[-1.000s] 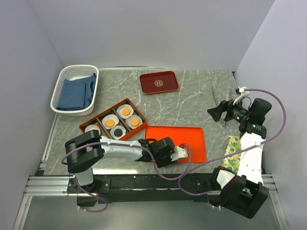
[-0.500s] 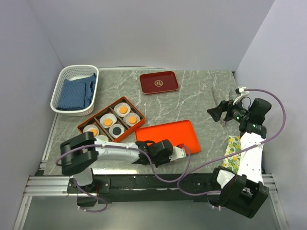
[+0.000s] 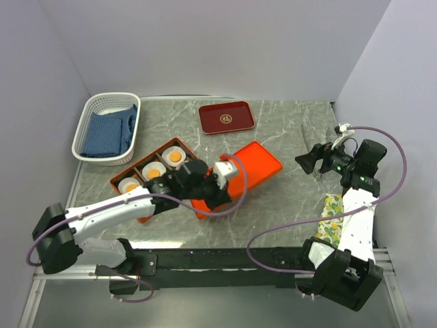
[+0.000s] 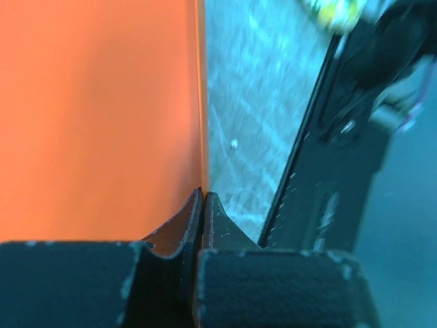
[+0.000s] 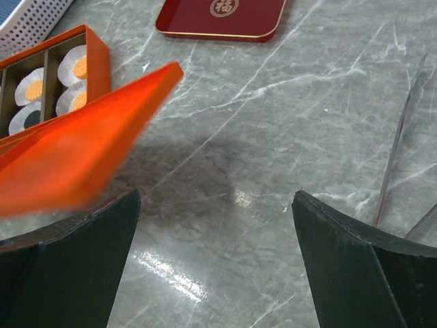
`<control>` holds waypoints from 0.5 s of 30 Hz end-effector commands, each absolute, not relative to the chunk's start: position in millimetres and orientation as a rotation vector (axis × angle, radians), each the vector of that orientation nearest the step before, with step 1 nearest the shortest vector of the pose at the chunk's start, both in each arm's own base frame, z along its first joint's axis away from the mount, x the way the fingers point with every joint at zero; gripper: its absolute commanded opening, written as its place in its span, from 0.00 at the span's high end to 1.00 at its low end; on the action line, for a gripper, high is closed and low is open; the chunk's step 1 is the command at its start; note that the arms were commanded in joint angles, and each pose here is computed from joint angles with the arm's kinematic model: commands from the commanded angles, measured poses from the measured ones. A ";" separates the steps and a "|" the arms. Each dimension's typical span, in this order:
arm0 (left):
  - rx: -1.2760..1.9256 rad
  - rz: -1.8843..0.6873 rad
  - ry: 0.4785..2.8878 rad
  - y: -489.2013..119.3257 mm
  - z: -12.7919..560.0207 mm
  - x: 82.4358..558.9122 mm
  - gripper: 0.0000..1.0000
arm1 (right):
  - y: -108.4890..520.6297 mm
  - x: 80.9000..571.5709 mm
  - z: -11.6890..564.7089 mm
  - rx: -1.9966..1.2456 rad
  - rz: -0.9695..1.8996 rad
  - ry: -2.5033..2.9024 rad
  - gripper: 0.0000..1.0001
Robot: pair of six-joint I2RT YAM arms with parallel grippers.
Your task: Pack the cookies
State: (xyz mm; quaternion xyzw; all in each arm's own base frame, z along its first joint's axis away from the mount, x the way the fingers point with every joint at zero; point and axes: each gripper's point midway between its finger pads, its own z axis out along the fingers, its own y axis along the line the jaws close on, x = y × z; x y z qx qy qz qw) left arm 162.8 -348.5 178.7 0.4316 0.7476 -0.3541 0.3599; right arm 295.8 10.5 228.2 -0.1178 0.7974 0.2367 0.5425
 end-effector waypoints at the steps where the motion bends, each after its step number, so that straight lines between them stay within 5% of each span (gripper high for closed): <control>1: 0.972 -1.156 1.823 -344.0 243.6 166.0 0.99 | 12.7 297.8 248.1 -0.353 0.551 1.841 0.00; 7: 0.931 -1.318 1.762 -328.1 286.7 163.0 0.99 | 31.1 291.7 240.1 -0.473 0.640 1.834 0.00; 15: 0.914 -1.566 1.752 -299.5 314.3 151.6 0.99 | 90.2 267.3 204.4 -1.032 0.648 1.708 0.00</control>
